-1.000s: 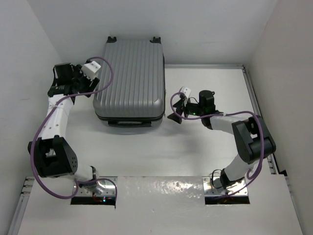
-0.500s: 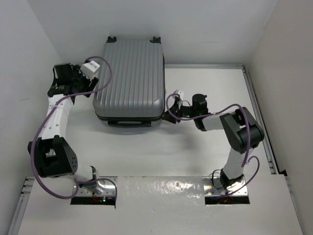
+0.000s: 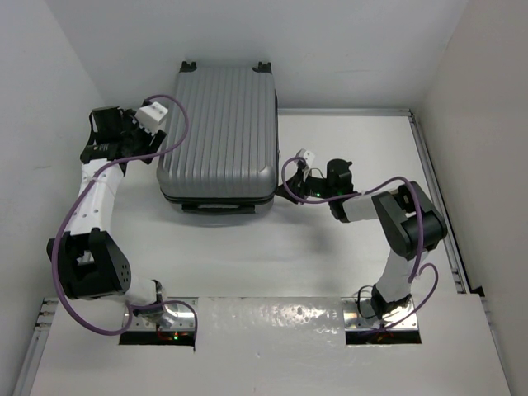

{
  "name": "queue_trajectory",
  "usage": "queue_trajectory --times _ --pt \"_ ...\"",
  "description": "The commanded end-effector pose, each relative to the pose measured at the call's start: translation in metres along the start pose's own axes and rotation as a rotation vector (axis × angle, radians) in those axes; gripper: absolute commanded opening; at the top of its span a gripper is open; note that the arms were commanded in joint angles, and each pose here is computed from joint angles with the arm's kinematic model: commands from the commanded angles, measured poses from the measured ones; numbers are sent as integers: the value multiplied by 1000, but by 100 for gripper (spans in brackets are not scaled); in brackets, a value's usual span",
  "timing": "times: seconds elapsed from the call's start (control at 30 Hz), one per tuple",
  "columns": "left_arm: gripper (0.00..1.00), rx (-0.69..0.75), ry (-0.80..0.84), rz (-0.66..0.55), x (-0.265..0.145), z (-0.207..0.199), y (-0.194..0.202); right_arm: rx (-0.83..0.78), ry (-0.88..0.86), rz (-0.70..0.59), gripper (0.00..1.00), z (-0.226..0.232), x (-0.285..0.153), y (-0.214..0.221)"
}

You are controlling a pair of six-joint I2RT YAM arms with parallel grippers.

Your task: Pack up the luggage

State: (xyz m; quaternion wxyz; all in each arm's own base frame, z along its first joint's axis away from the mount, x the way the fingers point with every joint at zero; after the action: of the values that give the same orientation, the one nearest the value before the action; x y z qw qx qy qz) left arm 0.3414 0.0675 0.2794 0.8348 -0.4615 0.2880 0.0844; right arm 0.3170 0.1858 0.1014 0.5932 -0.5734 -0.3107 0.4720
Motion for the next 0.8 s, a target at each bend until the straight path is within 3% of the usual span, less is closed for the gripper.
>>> queue_trajectory --times 0.0,0.27,0.33,0.4,0.6,0.7,0.77 --pt "60 10 -39 -50 -4 7 -13 -192 -25 -160 24 1 5 -51" --pt "60 25 -54 -31 -3 7 -9 -271 -87 -122 25 10 5 -55" --pt "60 27 -52 -29 -3 6 -8 -278 -97 -126 22 12 4 -56" --pt "60 27 -57 -27 -3 7 -8 -280 -103 -127 8 12 4 -58" --pt "60 37 -64 -24 -5 7 -8 -255 -125 -53 1 11 4 -48" --pt "60 39 -67 -27 -6 7 -9 -231 -152 -5 1 10 5 -41" --pt "60 38 -70 -28 -6 8 -9 -211 -169 23 11 9 7 -34"
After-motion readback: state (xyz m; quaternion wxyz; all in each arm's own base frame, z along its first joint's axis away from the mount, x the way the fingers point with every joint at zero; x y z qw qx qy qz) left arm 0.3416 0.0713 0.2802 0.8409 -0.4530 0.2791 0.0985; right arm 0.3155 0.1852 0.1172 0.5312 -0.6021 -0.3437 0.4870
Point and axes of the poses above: each gripper's point midway between its finger pads, its own x axis out along the fingers, its own z axis along the line the jaws close on, y = z × x, the point moved 9 cm from there along -x, back along the fingers
